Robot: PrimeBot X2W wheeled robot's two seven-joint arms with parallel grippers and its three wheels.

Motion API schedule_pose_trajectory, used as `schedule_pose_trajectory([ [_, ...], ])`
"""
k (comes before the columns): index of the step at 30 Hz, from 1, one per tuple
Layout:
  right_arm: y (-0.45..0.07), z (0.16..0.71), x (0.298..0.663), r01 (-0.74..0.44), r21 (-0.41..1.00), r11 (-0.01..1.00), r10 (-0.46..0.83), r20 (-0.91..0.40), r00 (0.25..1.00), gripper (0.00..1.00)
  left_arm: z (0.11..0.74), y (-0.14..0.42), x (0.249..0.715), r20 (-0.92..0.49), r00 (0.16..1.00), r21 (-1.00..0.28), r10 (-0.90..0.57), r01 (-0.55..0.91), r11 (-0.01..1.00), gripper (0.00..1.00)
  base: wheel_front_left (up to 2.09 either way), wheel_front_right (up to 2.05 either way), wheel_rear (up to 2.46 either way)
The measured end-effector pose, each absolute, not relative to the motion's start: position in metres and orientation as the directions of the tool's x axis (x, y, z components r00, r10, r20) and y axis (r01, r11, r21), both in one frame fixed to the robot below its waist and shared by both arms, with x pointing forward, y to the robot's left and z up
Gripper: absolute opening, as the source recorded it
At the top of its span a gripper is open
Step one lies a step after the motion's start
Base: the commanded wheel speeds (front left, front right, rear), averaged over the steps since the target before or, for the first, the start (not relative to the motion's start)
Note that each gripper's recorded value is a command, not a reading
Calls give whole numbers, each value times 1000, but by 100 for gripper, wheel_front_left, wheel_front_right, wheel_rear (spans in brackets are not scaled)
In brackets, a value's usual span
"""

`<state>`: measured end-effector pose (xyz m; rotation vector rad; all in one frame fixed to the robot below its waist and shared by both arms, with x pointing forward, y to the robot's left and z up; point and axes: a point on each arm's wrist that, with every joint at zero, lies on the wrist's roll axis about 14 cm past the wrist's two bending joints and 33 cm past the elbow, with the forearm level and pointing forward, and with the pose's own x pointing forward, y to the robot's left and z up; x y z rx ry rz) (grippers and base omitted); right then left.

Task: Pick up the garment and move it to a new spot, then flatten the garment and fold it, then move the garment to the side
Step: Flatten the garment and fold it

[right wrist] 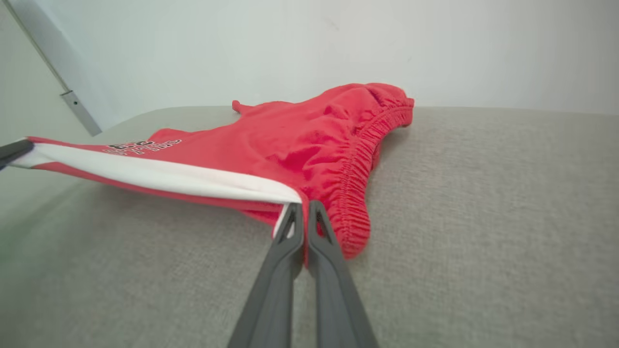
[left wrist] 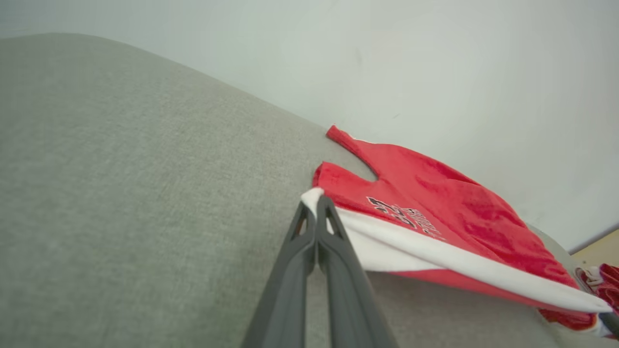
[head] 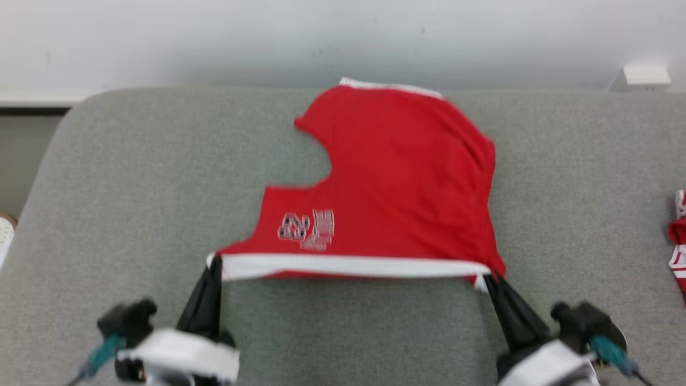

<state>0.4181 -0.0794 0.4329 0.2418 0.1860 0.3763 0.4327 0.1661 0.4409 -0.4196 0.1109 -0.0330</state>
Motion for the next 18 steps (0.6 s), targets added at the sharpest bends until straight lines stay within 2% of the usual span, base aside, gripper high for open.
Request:
schedule_pose_trajectory([
  [5, -93, 458, 373, -325, 262, 909, 368, -131, 921, 0, 474, 174, 389, -55, 998, -369, -24, 2, 929, 0, 0, 0, 0],
  [10, -101, 482, 332, -289, 260, 921, 341, -186, 921, 0, 518, 181, 354, -27, 1000, -344, 3, -12, 939, 0, 0, 0, 0],
  [13, -101, 495, 317, -282, 265, 922, 342, -216, 915, 0, 537, 179, 347, -15, 1000, -341, -3, -2, 940, 0, 0, 0, 0],
  [18, -100, 507, 318, -280, 265, 923, 343, -230, 911, 0, 541, 177, 352, -37, 999, -341, -38, 23, 940, 0, 0, 0, 0],
])
